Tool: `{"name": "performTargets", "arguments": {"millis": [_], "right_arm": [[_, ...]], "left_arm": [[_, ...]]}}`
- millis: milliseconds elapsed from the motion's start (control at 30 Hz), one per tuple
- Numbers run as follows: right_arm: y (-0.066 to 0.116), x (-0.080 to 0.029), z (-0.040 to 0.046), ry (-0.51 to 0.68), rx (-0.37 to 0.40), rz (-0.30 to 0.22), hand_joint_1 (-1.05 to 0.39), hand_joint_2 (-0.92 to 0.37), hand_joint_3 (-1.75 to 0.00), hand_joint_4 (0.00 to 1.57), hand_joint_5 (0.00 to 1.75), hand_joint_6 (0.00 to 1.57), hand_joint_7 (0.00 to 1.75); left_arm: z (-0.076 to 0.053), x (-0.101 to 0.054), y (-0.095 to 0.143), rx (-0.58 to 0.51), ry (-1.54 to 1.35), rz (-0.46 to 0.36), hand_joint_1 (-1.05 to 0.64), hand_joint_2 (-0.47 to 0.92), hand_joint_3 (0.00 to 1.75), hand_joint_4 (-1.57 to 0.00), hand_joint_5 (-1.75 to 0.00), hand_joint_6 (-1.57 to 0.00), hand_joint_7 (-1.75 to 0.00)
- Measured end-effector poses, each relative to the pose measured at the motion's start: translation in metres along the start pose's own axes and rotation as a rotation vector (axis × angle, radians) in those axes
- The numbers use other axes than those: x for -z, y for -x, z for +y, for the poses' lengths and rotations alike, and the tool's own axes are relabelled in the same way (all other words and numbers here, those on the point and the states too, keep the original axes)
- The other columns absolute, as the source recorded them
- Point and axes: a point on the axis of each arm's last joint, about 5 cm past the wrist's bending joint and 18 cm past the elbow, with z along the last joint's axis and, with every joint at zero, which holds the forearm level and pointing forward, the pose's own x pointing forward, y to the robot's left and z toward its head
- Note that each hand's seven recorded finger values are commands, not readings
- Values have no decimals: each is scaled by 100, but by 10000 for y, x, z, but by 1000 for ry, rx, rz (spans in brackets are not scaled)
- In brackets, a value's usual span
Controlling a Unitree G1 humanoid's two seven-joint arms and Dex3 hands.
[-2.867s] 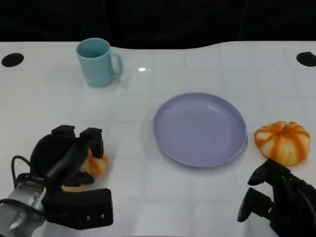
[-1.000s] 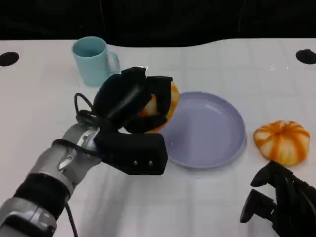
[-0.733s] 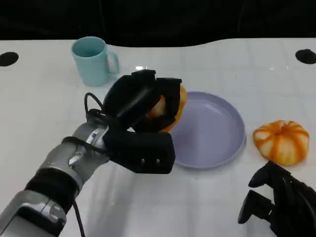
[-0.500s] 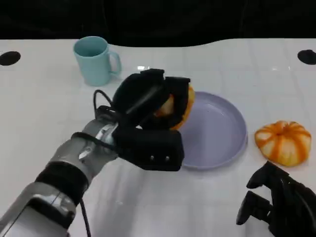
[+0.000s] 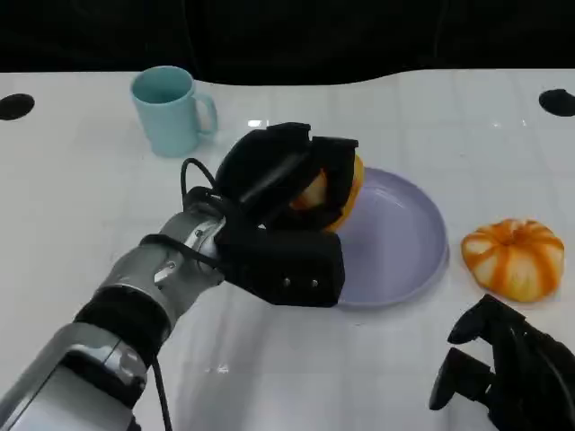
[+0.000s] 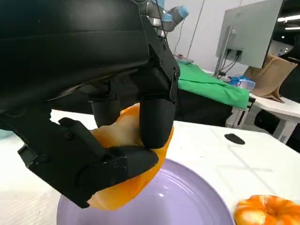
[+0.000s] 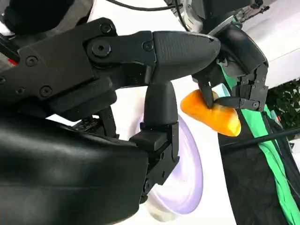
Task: Grasp the bread from the table and place it into the plate.
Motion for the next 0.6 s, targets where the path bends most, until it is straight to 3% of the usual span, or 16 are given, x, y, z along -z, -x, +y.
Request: {"name": "performTargets", "arguments": {"millis": [267, 600], "right_arm": [[12, 9, 1, -1, -2, 4, -52, -92, -42, 62, 175, 42, 168], [33, 17, 11, -2, 2, 6, -52, -92, -43, 63, 175, 42, 169]], "left_arm": [[-207, -206, -175, 99, -16, -21, -15, 52, 106, -88, -175, -67, -175], [-224, -207, -197, 107, -29, -2, -14, 52, 104, -88, -175, -67, -175]]}}
